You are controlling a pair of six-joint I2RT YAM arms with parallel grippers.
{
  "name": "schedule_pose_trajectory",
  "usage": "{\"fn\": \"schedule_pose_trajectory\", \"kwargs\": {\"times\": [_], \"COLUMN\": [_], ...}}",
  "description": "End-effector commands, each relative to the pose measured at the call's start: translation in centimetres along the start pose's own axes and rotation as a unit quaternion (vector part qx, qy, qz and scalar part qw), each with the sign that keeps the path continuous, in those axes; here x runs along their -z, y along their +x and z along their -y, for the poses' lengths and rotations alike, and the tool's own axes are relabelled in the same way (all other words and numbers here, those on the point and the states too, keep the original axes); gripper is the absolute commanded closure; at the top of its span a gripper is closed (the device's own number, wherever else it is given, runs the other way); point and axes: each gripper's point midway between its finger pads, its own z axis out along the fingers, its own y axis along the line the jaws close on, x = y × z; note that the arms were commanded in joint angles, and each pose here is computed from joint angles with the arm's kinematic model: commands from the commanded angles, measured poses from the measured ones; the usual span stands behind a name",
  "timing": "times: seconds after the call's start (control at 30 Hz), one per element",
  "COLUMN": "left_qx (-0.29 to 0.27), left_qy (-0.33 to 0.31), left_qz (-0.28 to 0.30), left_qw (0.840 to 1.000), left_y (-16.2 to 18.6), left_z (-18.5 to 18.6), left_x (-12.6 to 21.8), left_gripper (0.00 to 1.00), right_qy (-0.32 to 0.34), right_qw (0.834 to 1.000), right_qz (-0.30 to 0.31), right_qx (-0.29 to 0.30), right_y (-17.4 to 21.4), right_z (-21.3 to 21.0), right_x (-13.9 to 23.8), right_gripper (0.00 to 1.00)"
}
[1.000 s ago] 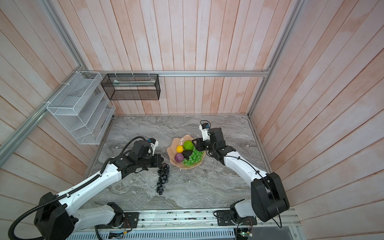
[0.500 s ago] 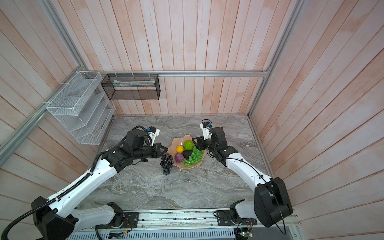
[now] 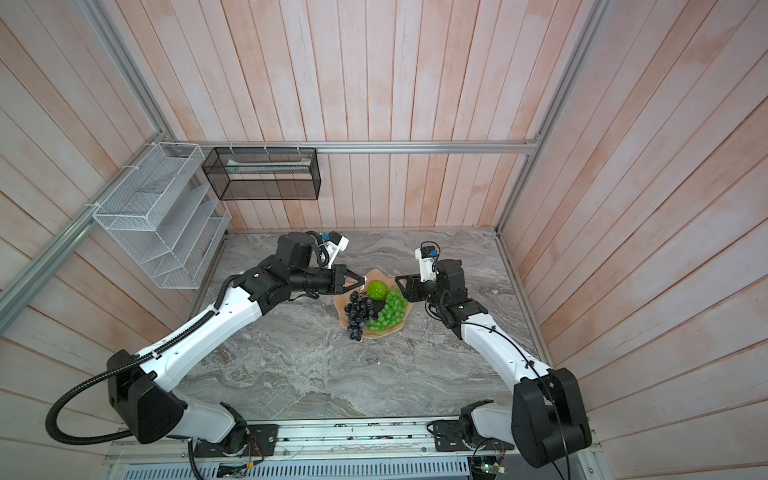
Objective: Place and organize the fake fruits in the fruit bowl
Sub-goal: 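Lift the dark grapes with the left gripper and carry them over the bowl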
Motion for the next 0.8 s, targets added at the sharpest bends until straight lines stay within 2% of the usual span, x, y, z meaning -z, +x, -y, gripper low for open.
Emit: {"fn": "schedule_pose_trajectory", "kwargs": {"times": [0.0, 0.33, 0.5, 0.77], "left_qx": [-0.021, -0.009, -0.002, -0.004], "left_qy": [0.065, 0.123, 0.124, 0.168], "left_qz": [0.001, -0.019, -0.025, -0.048], "left_qw": [0.998, 0.992, 0.992, 0.985], "left_y": [-1.3, -1.9, -1.5, -0.4], "left_z": [3.2, 4.1, 3.5, 4.9], "left_x": [-0.7, -3.4, -3.9, -4.3], "left_gripper": [1.0, 1.0, 1.0, 1.0], "right_qy": [-0.015, -0.003, 0.001, -0.006], "right_qw": [1.0, 1.0, 1.0, 1.0], "right_qz": [0.013, 0.008, 0.005, 0.005], "right_qx": [0.004, 0.004, 0.004, 0.001], "right_y": [-0.6, -0.3, 0.0, -0.1], "right_z": [-0.5, 0.5, 0.8, 0.6], "right_x": [0.9, 1.7, 1.7, 1.6], "right_gripper": [0.55, 0.55, 0.55, 0.55]}}
